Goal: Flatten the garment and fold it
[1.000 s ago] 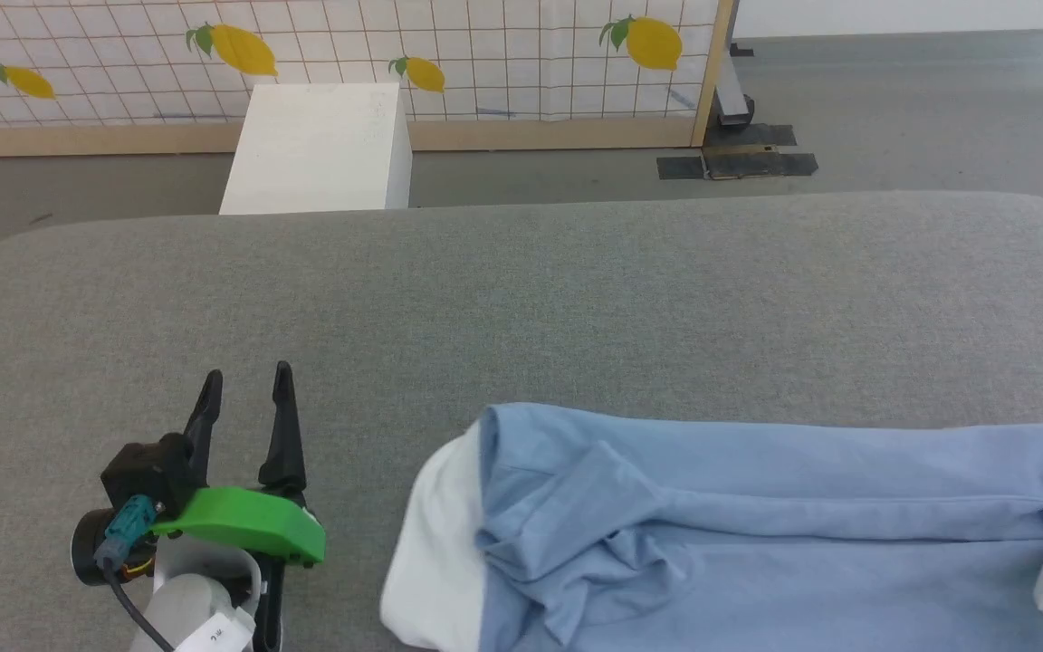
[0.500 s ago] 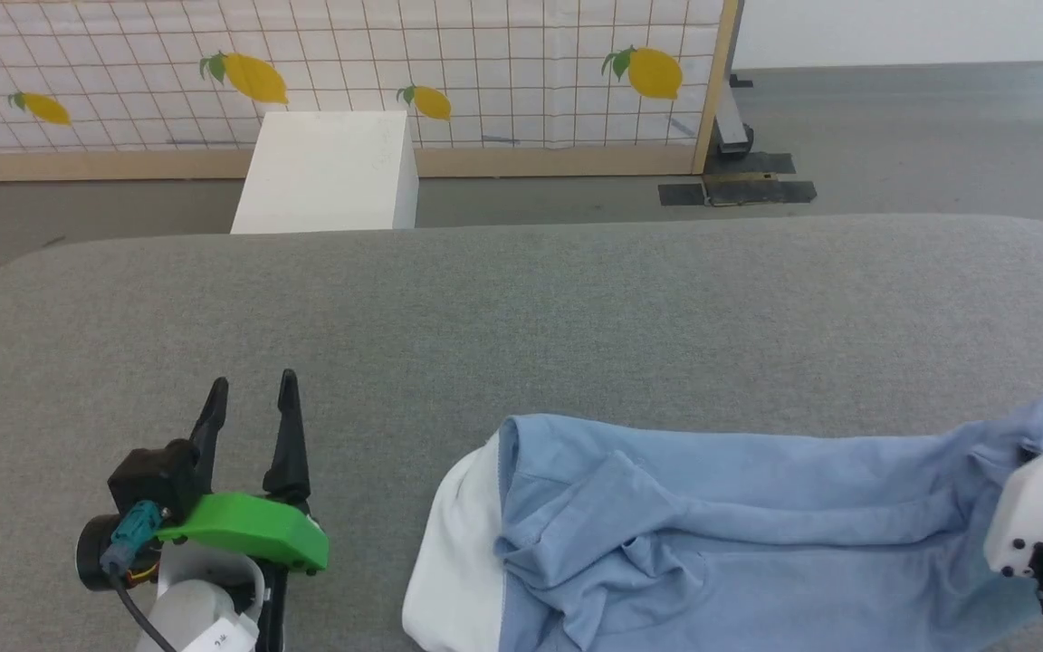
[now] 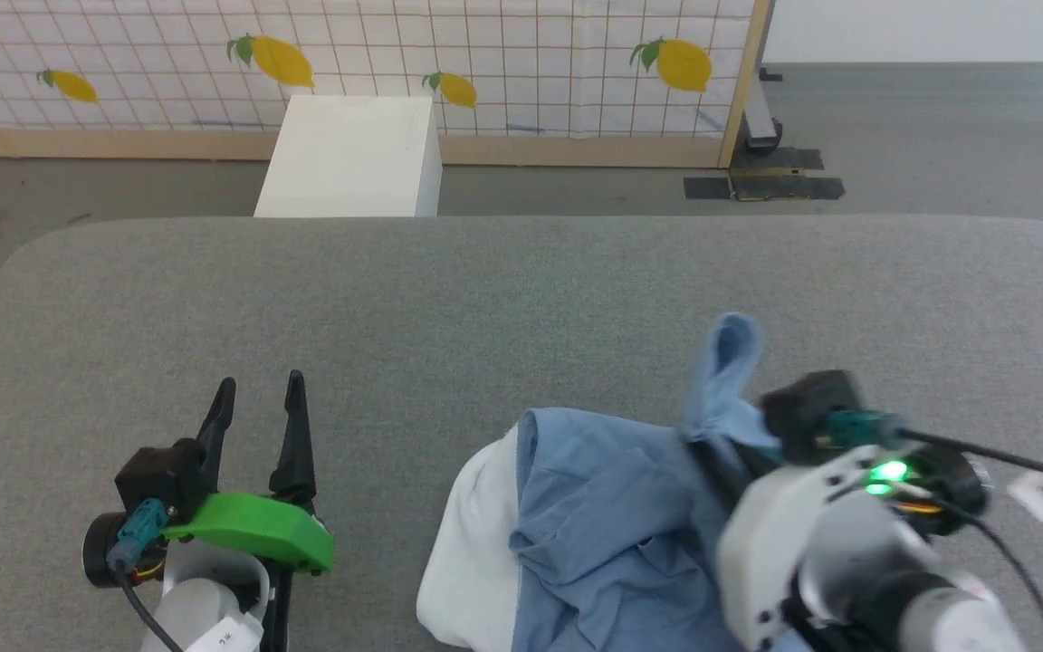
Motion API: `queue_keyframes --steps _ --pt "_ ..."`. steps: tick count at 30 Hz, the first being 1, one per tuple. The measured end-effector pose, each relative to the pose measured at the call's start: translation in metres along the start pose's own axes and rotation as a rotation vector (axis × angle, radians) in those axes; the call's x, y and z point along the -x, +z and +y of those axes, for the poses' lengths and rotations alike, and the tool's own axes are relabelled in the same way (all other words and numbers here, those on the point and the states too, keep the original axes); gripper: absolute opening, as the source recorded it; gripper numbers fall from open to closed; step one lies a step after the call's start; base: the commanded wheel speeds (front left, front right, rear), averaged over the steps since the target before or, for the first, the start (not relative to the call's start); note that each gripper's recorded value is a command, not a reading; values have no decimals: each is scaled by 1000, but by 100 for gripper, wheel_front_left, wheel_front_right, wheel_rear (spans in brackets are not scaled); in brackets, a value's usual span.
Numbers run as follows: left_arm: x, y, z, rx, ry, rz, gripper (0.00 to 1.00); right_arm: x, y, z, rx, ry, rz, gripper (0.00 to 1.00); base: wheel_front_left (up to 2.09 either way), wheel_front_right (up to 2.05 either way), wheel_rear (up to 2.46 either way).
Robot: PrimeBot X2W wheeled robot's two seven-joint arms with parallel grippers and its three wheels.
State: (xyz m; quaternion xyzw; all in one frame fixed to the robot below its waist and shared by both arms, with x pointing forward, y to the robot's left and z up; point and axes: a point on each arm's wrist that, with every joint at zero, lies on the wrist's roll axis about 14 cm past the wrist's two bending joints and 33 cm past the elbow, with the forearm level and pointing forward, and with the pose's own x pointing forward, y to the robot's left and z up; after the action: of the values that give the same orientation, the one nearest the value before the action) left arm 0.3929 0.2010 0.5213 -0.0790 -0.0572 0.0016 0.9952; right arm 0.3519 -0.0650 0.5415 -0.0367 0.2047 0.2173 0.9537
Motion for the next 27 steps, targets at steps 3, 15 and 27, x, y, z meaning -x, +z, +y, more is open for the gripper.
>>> queue_keyframes --steps 3,15,27 --pt "-2 -2 2 1 7 6 100 -21 -8 32 43 106 30 0 0 0 0" --pt "-4 -15 14 1 46 40 100 -81 -74 93 73 351 207 0 0 0 0" --pt "-7 -20 16 -1 47 54 100 -95 -78 117 -34 463 199 100 0 0 0"
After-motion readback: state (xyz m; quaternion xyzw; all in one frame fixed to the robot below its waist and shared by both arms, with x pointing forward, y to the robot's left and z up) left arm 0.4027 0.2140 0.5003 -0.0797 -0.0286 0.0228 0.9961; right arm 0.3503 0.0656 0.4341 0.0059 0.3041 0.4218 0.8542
